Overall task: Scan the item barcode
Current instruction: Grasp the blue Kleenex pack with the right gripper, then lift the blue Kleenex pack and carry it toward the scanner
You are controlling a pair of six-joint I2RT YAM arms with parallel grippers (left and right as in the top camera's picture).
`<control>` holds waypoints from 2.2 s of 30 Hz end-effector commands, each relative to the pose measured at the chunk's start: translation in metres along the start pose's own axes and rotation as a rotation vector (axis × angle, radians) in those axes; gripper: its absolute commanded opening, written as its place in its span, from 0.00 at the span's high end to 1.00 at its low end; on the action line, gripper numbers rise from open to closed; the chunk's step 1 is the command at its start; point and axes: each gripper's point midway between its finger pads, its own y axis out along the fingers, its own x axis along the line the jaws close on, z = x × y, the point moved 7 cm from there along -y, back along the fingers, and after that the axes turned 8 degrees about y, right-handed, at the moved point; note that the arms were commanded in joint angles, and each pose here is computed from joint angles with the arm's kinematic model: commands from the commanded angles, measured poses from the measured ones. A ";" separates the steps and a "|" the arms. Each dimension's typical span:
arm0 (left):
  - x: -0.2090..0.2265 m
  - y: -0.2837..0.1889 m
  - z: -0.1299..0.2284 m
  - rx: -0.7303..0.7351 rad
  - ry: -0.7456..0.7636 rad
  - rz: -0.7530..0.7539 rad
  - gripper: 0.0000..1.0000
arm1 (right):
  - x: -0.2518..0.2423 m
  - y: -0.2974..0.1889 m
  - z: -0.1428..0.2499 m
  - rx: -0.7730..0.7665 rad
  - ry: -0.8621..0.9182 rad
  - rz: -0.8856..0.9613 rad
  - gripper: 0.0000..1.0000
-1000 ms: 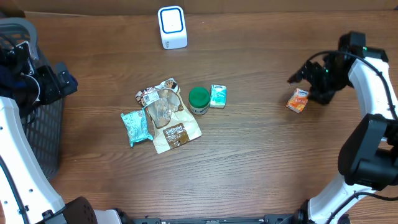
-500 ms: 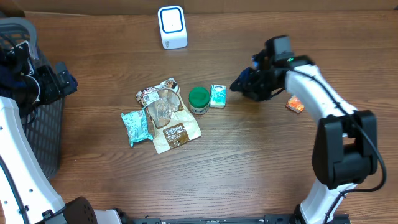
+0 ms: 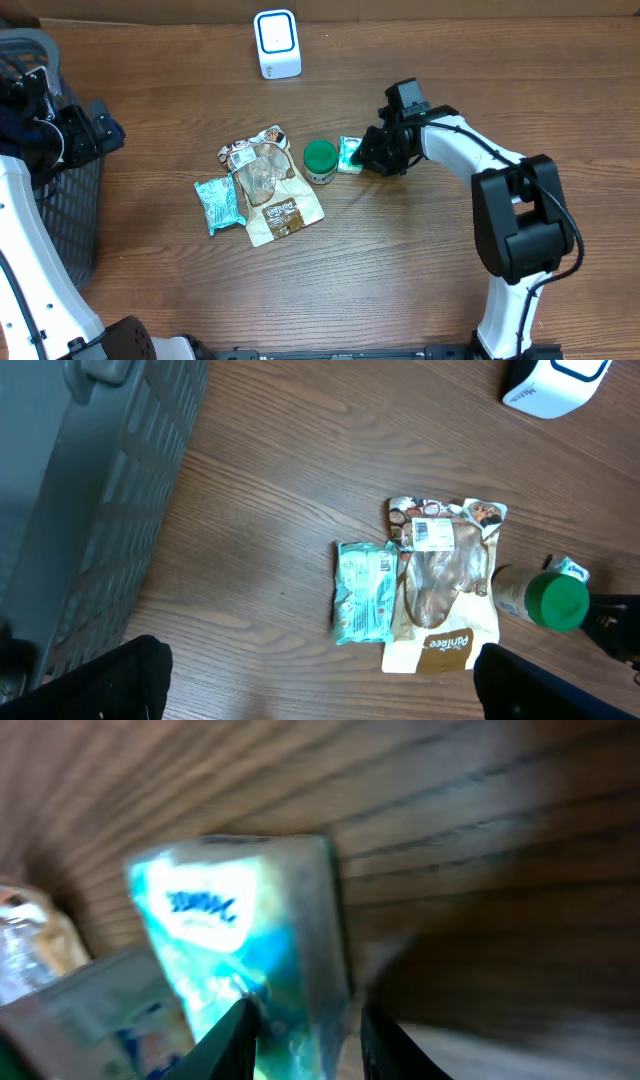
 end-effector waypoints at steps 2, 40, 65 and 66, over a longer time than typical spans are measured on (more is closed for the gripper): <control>-0.002 -0.002 -0.003 -0.011 0.017 0.014 0.00 | -0.006 0.004 0.001 0.000 0.020 0.021 0.70; -0.002 -0.002 -0.003 -0.011 0.017 0.014 0.00 | 0.026 -0.148 -0.003 0.181 -0.244 -0.820 0.96; -0.002 -0.002 -0.003 -0.011 0.018 0.014 0.00 | 0.089 -0.173 0.004 0.365 -0.283 -0.989 0.96; -0.002 -0.002 -0.003 -0.011 0.018 0.014 0.00 | 0.089 -0.173 0.004 0.363 -0.287 -0.991 0.96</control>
